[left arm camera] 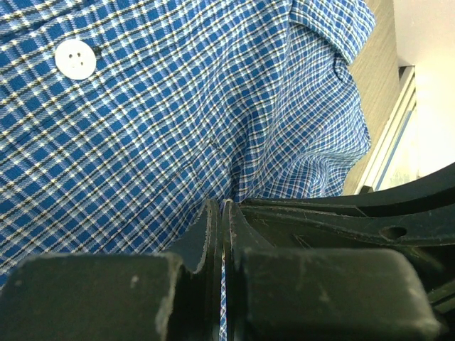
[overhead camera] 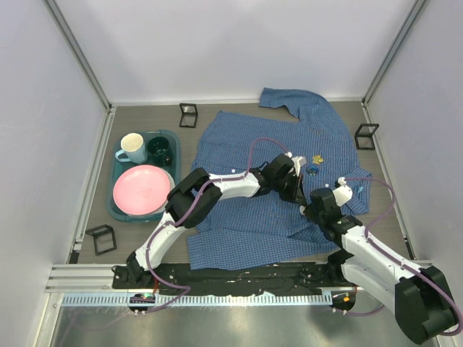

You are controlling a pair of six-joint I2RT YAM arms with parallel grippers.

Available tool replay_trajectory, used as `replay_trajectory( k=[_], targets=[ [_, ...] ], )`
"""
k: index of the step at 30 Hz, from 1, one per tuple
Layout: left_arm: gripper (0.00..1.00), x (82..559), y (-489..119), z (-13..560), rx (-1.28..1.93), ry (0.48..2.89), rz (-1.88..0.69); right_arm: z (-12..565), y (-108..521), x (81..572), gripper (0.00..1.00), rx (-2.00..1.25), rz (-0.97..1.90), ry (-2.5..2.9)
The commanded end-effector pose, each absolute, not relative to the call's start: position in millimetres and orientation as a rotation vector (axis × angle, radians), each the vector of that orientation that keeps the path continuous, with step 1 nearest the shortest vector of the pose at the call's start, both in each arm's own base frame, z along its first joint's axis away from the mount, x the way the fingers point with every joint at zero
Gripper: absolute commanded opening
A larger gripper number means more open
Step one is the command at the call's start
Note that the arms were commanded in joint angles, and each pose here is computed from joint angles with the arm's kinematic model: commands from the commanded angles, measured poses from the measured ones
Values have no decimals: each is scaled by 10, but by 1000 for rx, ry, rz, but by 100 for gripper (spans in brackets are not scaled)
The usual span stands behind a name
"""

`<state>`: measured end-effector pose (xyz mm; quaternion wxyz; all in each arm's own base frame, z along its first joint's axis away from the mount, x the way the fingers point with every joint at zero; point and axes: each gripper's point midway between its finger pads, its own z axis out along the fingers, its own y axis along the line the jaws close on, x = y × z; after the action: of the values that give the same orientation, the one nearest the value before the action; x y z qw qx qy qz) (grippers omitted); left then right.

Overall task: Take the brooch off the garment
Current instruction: Remove the brooch from the clothes.

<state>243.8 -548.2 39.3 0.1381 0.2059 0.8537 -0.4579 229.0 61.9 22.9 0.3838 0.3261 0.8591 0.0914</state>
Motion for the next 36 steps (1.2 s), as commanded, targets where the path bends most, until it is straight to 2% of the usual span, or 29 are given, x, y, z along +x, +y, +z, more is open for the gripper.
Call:
replay_trajectory(
  k=[1, 11, 22, 36],
  targets=[
    [0, 2292, -5701, 779, 650, 2397, -1407, 226, 903, 2316, 18, 715, 348, 2294],
    [0, 2241, -5776, 826, 624, 2411, -1431, 298, 969, 2348, 19, 582, 330, 2344],
    [0, 2267, -5710, 752, 655, 2396, -1372, 545, 747, 2382, 26, 763, 284, 2206],
    [0, 2268, -5698, 758, 663, 2390, -1366, 499, 750, 2343, 24, 821, 315, 2191]
  ],
)
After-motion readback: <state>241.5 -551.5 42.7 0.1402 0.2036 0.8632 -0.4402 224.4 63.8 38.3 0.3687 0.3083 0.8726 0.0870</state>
